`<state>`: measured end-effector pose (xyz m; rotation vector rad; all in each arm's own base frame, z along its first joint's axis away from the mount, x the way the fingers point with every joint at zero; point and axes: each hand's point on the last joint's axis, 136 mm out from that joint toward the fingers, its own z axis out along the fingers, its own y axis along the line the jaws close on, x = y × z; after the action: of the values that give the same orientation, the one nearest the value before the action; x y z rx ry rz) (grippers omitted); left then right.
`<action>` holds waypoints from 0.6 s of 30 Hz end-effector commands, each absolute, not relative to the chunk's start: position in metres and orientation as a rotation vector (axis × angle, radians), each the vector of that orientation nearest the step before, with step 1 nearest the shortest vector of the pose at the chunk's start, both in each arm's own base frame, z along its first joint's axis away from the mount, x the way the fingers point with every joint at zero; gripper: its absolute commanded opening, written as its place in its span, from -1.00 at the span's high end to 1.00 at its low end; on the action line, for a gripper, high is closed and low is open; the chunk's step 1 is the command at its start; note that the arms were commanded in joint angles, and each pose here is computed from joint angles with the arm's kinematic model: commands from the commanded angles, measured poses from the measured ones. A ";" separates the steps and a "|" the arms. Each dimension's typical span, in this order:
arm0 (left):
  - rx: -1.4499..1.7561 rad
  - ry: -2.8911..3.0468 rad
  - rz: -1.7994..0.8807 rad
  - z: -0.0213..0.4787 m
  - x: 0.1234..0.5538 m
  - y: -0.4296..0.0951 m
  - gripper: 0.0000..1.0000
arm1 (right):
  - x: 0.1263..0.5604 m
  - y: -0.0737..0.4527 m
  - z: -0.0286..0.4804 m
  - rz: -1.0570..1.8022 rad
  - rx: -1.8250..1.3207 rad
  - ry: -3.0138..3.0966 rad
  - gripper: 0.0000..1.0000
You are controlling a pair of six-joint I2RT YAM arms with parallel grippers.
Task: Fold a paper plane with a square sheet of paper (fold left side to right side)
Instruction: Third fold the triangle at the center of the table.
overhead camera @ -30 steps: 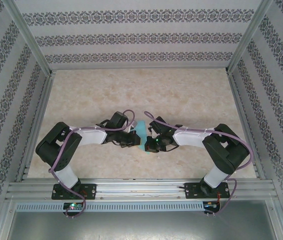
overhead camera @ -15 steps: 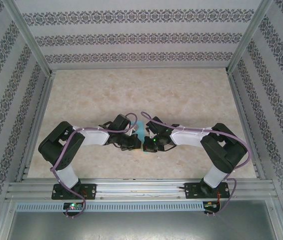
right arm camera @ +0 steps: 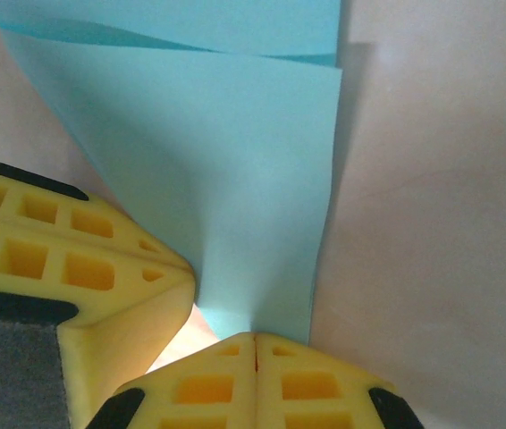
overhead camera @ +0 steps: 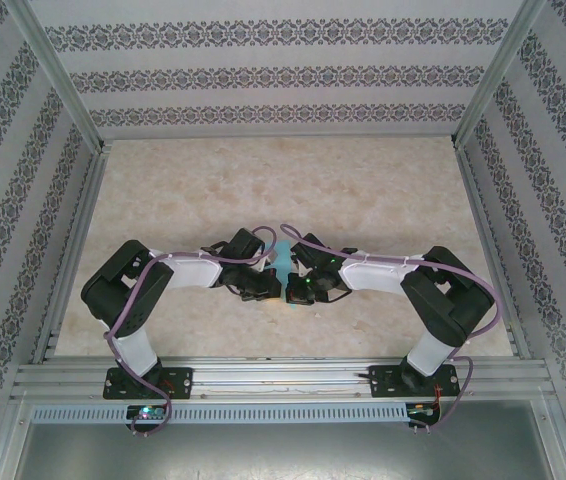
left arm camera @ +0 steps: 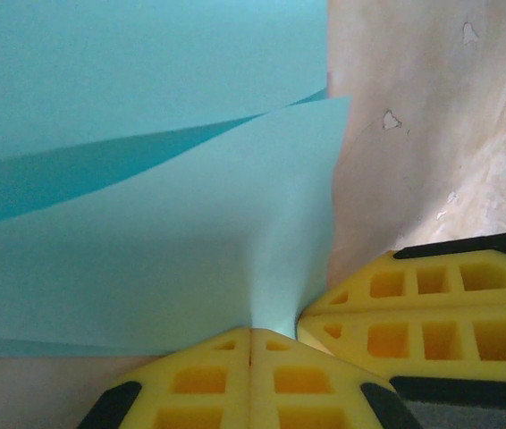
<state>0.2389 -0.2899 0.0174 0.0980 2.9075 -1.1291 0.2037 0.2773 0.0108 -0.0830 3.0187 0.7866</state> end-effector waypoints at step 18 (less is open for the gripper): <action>-0.133 2.931 -0.824 -0.003 0.273 -0.190 0.89 | 0.166 0.226 -0.026 0.434 -0.063 3.225 1.00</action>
<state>0.2749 -0.2313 0.0167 -0.0483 2.8689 -1.0558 0.2041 0.2778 0.0117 -0.0916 3.0155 0.7882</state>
